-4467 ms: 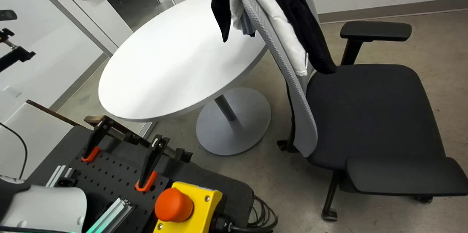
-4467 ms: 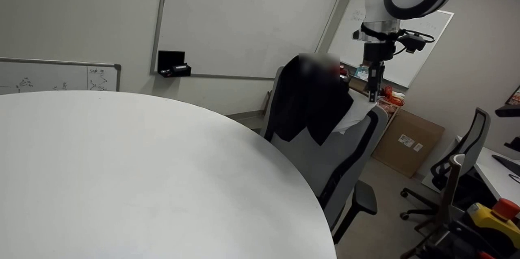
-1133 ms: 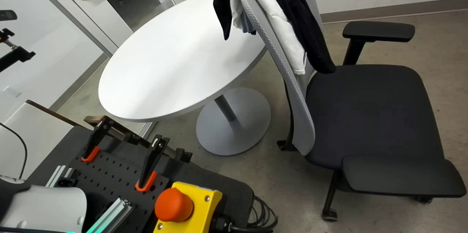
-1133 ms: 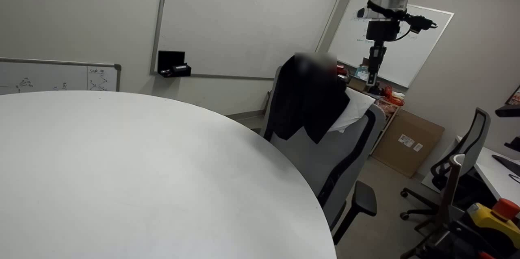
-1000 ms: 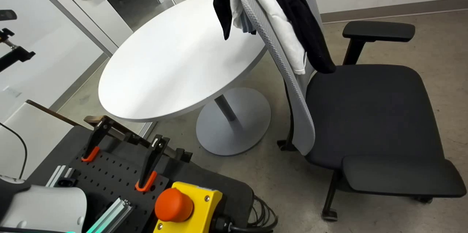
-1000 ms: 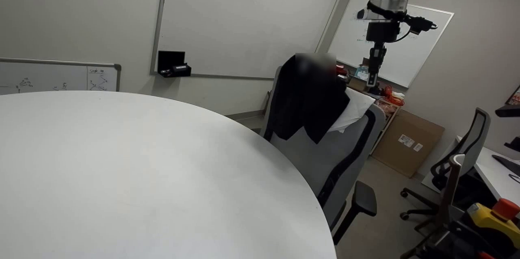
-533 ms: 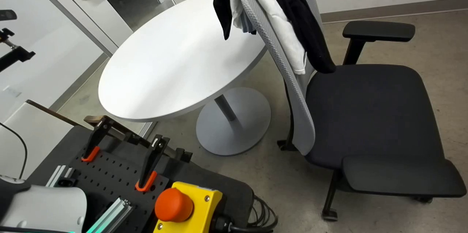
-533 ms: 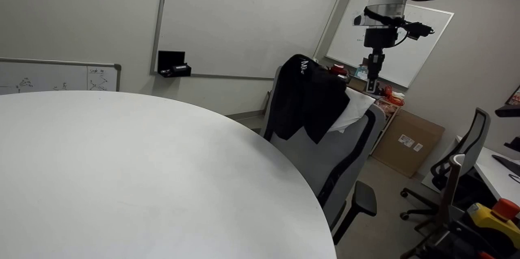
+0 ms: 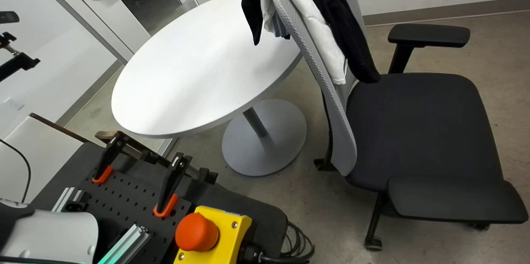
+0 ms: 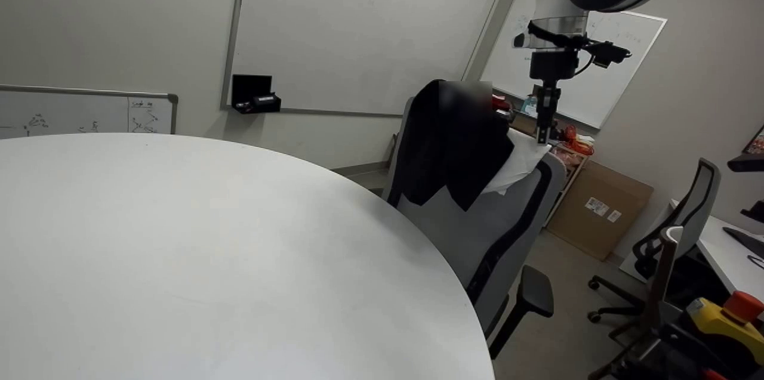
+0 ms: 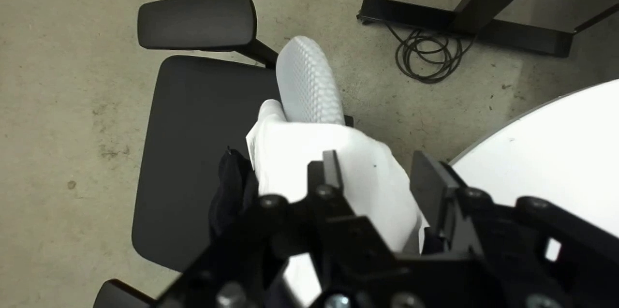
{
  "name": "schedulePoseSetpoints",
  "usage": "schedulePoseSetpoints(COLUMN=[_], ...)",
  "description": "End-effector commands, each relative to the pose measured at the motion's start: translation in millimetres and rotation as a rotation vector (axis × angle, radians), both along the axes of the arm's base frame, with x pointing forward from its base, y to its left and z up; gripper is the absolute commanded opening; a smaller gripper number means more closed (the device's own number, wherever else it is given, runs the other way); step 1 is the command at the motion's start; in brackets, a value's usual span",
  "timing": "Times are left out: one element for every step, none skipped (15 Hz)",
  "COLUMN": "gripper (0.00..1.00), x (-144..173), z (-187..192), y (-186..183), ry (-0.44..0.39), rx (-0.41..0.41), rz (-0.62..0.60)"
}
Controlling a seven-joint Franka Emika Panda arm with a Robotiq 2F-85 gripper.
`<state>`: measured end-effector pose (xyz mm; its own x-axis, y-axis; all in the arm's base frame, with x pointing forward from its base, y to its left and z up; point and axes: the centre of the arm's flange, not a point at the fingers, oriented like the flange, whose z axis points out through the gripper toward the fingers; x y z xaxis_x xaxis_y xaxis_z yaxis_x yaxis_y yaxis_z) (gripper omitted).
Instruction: Hang the white towel and the black shirt on the chair, afterwards take the towel off and put it back on the table
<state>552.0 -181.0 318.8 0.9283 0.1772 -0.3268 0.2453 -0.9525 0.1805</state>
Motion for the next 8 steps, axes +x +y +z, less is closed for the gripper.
schedulePoseSetpoints(gripper=[0.15, 0.06, 0.01, 0.00, 0.00, 0.00, 0.01, 0.00], x=[3.9, 4.3, 4.7, 5.0, 5.1, 5.3, 5.4, 5.5], z=[-3.8, -4.7, -5.5, -6.3, -6.7, -6.9, -6.9, -7.0], y=[3.8, 4.1, 4.4, 4.7, 5.0, 5.1, 5.0, 4.9], ry=[0.006, 0.008, 0.010, 0.011, 0.013, 0.013, 0.014, 0.015], rx=[-0.009, -0.008, -0.007, -0.007, -0.006, -0.006, -0.005, -0.005], rz=[0.001, 0.001, 0.001, 0.001, 0.001, 0.001, 0.000, 0.000])
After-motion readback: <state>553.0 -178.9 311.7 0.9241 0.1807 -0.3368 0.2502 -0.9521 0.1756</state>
